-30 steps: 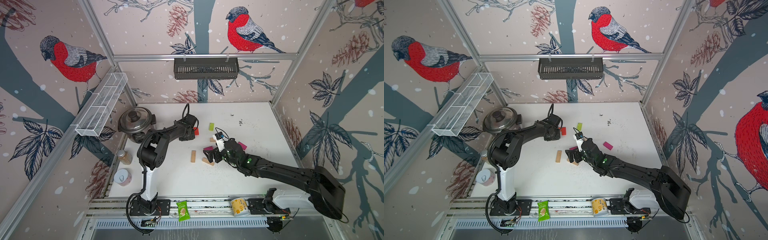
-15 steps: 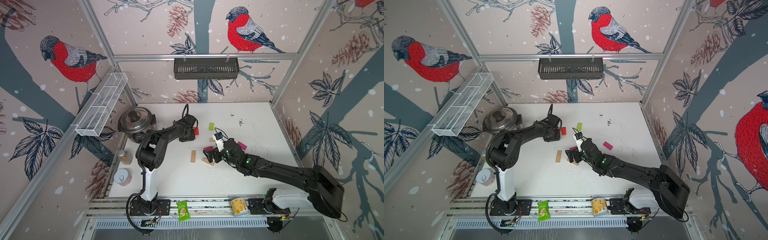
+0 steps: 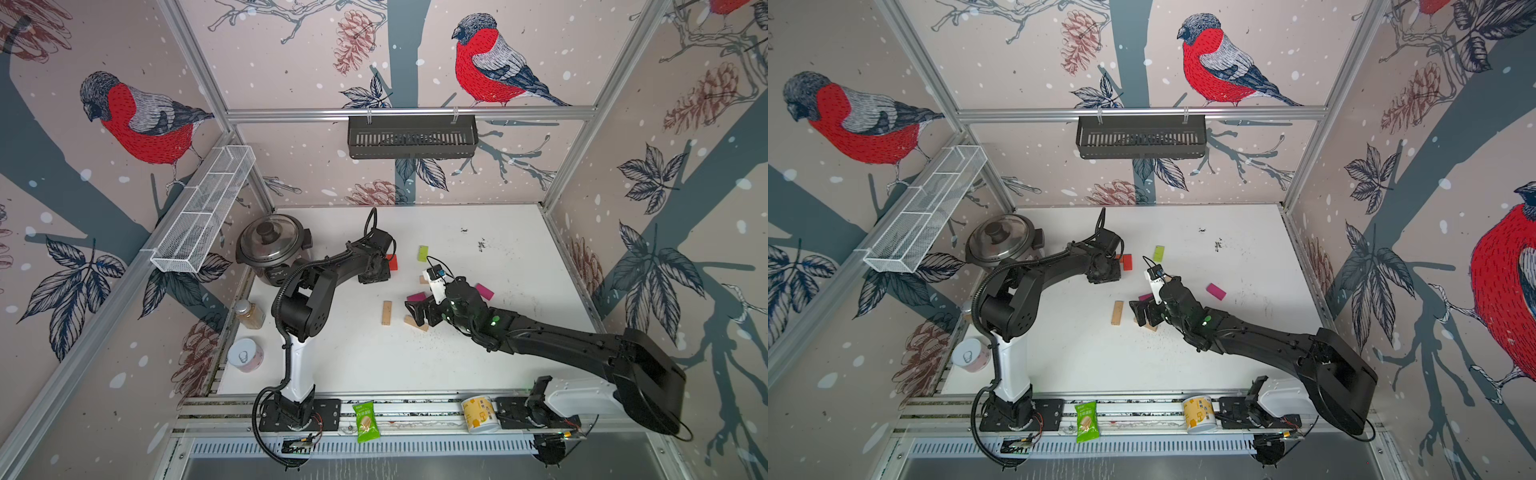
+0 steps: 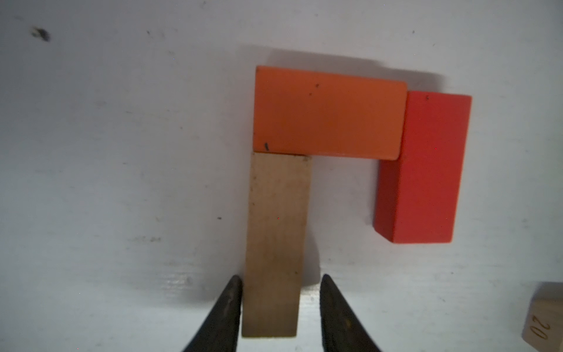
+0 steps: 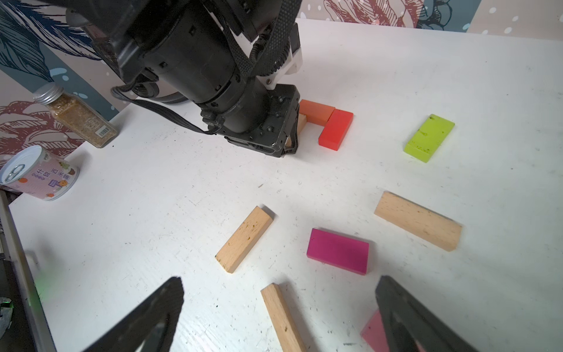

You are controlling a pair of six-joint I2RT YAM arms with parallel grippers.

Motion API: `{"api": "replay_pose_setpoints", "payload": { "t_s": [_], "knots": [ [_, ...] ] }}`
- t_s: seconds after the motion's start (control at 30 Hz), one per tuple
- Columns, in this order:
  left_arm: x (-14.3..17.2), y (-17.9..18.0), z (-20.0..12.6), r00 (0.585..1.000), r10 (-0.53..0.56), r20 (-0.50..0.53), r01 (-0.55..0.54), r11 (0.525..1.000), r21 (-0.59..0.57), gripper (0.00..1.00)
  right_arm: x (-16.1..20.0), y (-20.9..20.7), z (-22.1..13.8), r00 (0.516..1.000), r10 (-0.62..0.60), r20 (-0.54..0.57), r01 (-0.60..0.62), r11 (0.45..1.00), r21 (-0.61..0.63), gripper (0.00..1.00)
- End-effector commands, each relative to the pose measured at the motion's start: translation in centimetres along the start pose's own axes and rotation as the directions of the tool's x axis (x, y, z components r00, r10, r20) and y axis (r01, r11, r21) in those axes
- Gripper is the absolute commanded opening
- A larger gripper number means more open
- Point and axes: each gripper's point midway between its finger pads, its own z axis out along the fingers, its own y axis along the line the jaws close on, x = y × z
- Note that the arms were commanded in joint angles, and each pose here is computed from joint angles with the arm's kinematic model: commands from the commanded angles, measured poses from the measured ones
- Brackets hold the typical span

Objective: Assemble the letter p with building blocks
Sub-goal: Assemble the building block at the center of the board, then adjust the building block at the center of the board.

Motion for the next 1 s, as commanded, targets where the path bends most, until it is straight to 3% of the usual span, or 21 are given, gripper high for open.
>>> {"api": "replay_pose_setpoints", "payload": {
  "t_s": [0.0, 0.97],
  "knots": [
    [0.8, 0.0, 0.4, 0.999, 0.000, -0.035, 0.000, 1.000, 0.000, 0.41, -0.6, 0.1, 0.1, 1.000, -0.016, 0.019, 0.016, 1.000, 0.008, 1.00],
    [-0.4, 0.6, 1.3, 1.000, -0.009, -0.022, 0.007, 0.997, -0.075, 0.42, -0.2, 0.6, 0.5, 0.999, -0.046, 0.000, 0.046, 0.999, 0.017, 1.00]
  ]
}}
